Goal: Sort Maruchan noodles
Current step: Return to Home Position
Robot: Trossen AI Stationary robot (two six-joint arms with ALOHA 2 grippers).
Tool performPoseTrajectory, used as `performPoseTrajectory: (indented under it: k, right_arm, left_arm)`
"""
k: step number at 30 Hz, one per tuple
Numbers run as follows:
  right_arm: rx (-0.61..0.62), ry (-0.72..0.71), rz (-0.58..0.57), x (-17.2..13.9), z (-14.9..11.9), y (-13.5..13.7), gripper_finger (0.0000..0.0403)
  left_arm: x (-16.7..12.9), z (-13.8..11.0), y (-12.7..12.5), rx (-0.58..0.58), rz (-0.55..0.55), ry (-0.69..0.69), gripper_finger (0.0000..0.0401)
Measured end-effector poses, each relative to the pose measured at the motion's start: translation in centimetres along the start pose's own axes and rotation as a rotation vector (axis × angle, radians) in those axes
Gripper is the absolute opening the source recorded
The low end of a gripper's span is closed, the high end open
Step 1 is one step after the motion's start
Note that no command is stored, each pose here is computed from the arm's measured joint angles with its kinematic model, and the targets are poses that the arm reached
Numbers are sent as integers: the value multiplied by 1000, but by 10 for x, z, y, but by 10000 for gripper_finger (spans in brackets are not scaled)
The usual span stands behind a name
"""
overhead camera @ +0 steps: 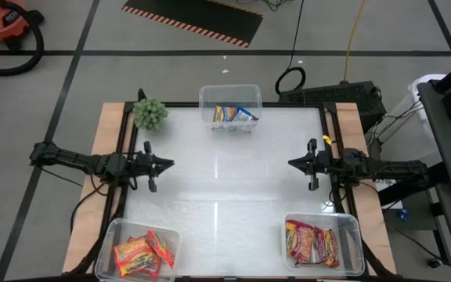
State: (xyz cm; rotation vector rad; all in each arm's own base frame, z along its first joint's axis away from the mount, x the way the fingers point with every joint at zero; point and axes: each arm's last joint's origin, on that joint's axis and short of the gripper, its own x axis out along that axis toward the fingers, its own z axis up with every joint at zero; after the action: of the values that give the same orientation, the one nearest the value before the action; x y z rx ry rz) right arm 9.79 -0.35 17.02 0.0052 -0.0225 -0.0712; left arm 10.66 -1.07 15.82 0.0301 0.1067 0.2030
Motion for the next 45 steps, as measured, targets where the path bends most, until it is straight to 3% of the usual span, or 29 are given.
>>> performPoseTrajectory:
  k: [12, 18, 33, 45]
  right_arm:
    - [15, 34, 2, 0, -3, 0, 0]
    - [148, 12, 27, 0, -1, 1, 0]
    - [134, -3, 28, 0, 1, 1, 0]
    - [133, -5, 29, 0, 1, 1, 0]
  left_arm:
    - [0, 0, 0, 27, 11, -2, 40]
    - [0, 4, -1, 58, -35, -39, 40]
    - [-10, 17, 0, 147, -127, -213, 40]
    - [-11, 20, 11, 169, -120, -265, 40]
